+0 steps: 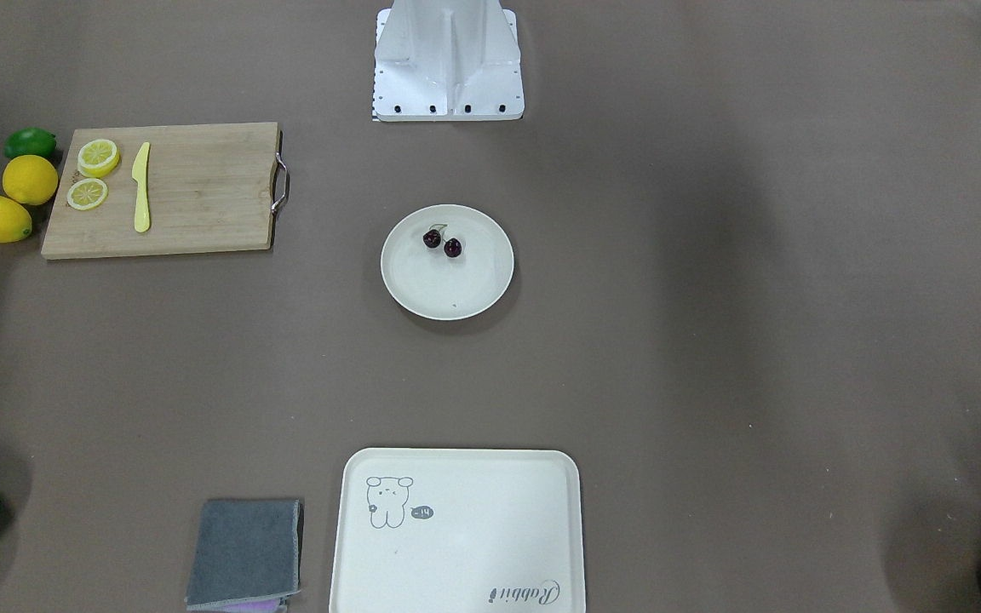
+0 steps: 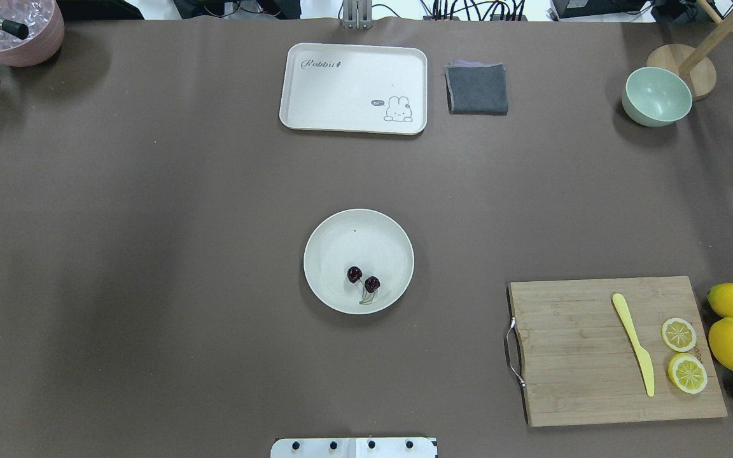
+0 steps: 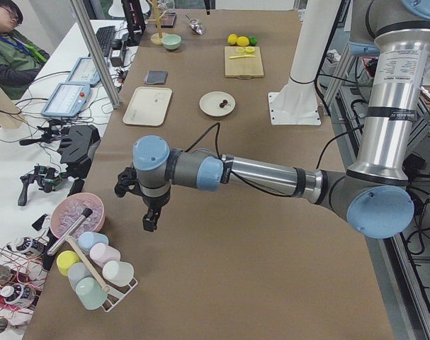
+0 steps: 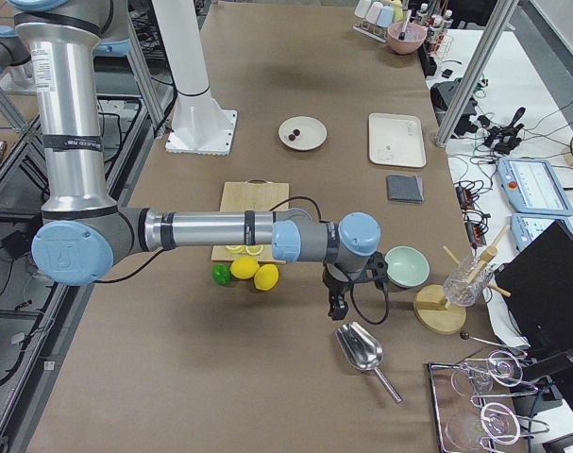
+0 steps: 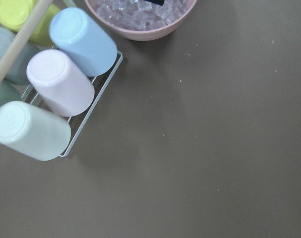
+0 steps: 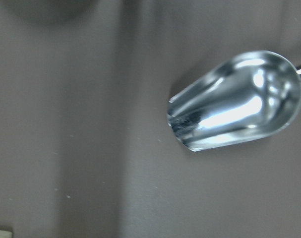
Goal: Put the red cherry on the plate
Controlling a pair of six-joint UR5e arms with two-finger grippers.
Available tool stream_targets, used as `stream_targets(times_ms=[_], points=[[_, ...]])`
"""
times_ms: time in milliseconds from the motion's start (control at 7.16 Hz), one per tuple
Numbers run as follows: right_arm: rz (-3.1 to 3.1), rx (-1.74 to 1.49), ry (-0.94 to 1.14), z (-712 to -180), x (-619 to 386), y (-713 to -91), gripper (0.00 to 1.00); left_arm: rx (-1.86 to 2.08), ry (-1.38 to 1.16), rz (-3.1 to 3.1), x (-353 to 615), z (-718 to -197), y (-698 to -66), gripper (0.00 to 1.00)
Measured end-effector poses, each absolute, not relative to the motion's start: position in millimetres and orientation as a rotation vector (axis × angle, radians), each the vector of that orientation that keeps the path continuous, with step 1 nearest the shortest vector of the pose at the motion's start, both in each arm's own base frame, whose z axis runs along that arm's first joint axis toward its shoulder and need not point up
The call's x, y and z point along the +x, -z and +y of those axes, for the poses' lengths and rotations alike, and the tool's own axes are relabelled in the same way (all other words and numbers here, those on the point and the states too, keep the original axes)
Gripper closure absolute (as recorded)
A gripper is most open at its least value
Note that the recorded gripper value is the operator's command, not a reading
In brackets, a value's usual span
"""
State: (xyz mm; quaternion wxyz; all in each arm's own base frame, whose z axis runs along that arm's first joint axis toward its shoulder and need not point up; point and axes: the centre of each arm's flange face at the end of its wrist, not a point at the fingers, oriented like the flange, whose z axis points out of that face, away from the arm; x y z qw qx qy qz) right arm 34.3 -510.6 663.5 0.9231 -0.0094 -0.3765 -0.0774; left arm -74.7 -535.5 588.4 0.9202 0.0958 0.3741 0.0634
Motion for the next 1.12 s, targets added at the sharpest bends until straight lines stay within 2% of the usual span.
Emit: stream_targets(times_ms=[419,1118], points=[[-0.782,-0.019,0.104,-488.5,82.7,-695.3,0.0,0.161,-0.116,0.775,-75.1,-522.5,-619.7,0.02],[-0.782,-0.001,0.052,-487.1,90.9,-621.6,0.0,0.139,-0.108,0.773,-75.0,-520.9,-633.0,0.02]])
